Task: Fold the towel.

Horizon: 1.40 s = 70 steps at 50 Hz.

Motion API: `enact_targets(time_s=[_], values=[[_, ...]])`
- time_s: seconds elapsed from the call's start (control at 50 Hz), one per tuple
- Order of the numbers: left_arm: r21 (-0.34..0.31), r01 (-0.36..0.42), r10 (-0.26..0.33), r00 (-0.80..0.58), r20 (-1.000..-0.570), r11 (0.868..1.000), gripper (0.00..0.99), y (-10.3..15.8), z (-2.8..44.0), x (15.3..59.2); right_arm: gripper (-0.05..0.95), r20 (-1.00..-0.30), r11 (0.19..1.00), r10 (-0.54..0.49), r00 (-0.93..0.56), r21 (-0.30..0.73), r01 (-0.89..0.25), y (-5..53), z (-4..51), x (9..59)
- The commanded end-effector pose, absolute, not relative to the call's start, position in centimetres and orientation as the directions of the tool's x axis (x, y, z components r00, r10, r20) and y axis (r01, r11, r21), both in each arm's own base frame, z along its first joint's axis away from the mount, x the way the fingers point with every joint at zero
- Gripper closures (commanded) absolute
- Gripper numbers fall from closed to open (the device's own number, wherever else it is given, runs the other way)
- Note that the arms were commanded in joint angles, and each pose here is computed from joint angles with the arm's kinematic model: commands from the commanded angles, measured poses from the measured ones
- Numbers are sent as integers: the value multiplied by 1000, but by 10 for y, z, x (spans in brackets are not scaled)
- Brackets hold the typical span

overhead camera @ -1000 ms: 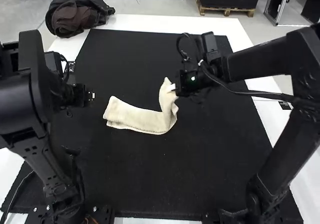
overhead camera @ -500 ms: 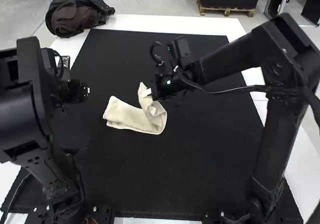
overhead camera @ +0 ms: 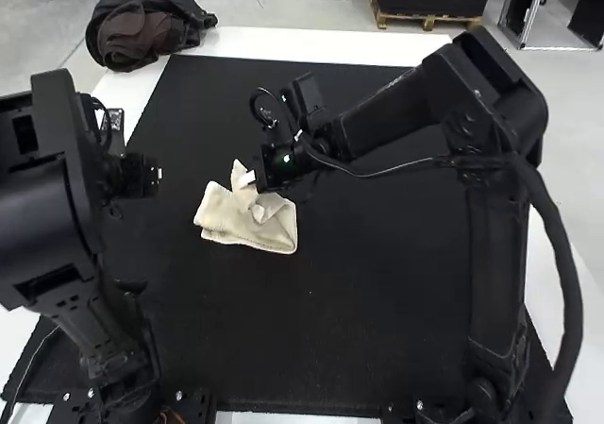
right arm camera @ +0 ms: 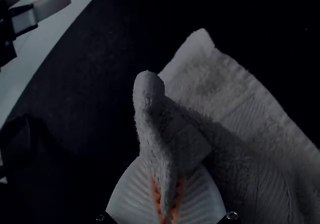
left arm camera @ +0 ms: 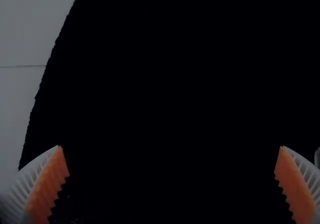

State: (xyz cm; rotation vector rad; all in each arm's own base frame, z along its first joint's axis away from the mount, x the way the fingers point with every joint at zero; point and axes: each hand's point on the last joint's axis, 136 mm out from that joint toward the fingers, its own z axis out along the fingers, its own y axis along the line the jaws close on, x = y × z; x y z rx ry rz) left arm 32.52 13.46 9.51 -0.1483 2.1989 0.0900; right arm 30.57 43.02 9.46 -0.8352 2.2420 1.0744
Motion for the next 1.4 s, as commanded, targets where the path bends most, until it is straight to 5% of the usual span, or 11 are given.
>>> enact_targets(time_s=[0.0, 0.62, 0.94, 1.04, 1.2, 1.28, 1.34, 1.38], values=[[32, -122, -44, -571, -820, 992, 30, 137, 101, 324, 921, -691, 479, -287, -663, 496, -724, 446, 106, 311], [51, -122, -29, -577, -816, 991, 30, 142, 99, 320, 915, -704, 422, -295, -646, 510, -749, 494, 106, 311], [47, -120, -31, -581, -813, 992, 30, 141, 98, 320, 149, -718, 380, -270, -642, 533, -756, 502, 127, 312], [45, -117, -33, -587, -809, 992, 30, 140, 96, 318, 69, -728, 377, -260, -634, 528, -761, 502, 135, 316], [41, -119, -37, -592, -805, 992, 30, 139, 92, 316, 98, -749, 391, -223, -624, 518, -761, 490, 153, 331], [41, -119, -37, -592, -805, 992, 30, 139, 92, 315, 482, -743, 399, -219, -633, 523, -753, 476, 156, 338], [40, -119, -38, -593, -804, 992, 30, 138, 91, 315, 908, -753, 414, -203, -626, 513, -751, 462, 164, 343], [39, -118, -39, -593, -804, 992, 30, 138, 91, 315, 920, -753, 430, -193, -629, 511, -744, 453, 165, 347]])
